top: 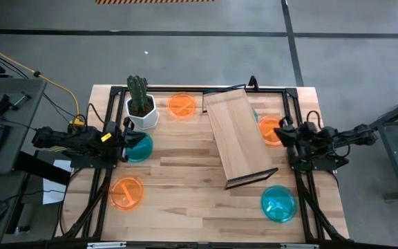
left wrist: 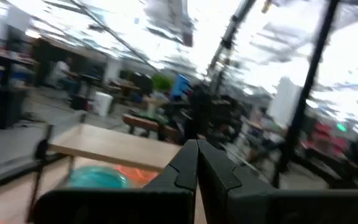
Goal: Place and stack plates onto a shelf
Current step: Put the top right orange plate on the shelf
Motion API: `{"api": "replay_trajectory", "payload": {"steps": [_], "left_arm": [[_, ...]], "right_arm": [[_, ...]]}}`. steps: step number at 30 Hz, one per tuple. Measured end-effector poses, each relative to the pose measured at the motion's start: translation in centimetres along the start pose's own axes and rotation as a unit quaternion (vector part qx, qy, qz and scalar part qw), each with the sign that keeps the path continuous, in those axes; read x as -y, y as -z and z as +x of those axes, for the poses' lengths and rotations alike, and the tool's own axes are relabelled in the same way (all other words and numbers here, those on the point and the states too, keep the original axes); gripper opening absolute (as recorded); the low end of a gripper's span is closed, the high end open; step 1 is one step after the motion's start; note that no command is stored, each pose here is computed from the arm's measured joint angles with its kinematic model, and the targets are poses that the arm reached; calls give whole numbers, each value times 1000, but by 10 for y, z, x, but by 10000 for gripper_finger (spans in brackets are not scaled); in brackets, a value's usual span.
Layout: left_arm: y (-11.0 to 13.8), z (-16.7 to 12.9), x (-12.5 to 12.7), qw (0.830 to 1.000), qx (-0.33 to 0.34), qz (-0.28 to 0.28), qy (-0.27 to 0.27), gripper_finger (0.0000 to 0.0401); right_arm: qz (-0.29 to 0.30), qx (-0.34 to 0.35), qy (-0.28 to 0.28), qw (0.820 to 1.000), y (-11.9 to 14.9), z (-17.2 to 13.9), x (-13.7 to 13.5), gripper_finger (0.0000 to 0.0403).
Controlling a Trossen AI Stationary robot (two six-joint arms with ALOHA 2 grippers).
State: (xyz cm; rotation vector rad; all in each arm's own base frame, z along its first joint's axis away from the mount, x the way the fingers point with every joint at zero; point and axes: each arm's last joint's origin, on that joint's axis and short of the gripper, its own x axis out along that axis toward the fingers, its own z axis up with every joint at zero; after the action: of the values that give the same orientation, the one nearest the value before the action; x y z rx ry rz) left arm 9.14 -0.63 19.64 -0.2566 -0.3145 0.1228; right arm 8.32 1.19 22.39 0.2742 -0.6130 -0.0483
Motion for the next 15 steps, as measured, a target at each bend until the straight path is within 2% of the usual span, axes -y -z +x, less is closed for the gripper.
{"api": "replay_trajectory", "payload": {"steps": [3,6,10,12,15], "left_arm": [[-2,0,-1,999,15,-15,-27,0],[-3,0,-2,999,19,-21,-41,0],[-3,0,-2,999,23,-22,-44,0],[-4,0,-2,998,29,-24,-43,0],[-4,0,-2,999,25,-23,-41,0]], "right_arm": [[-15,-7,44,999,-3,9,-1,0],[-16,-17,127,992,-11,24,-3,0],[-71,-59,236,967,-27,56,-10,0],[-107,-74,322,938,-43,73,-12,0],[-169,-104,465,863,-70,91,-11,0]]}}
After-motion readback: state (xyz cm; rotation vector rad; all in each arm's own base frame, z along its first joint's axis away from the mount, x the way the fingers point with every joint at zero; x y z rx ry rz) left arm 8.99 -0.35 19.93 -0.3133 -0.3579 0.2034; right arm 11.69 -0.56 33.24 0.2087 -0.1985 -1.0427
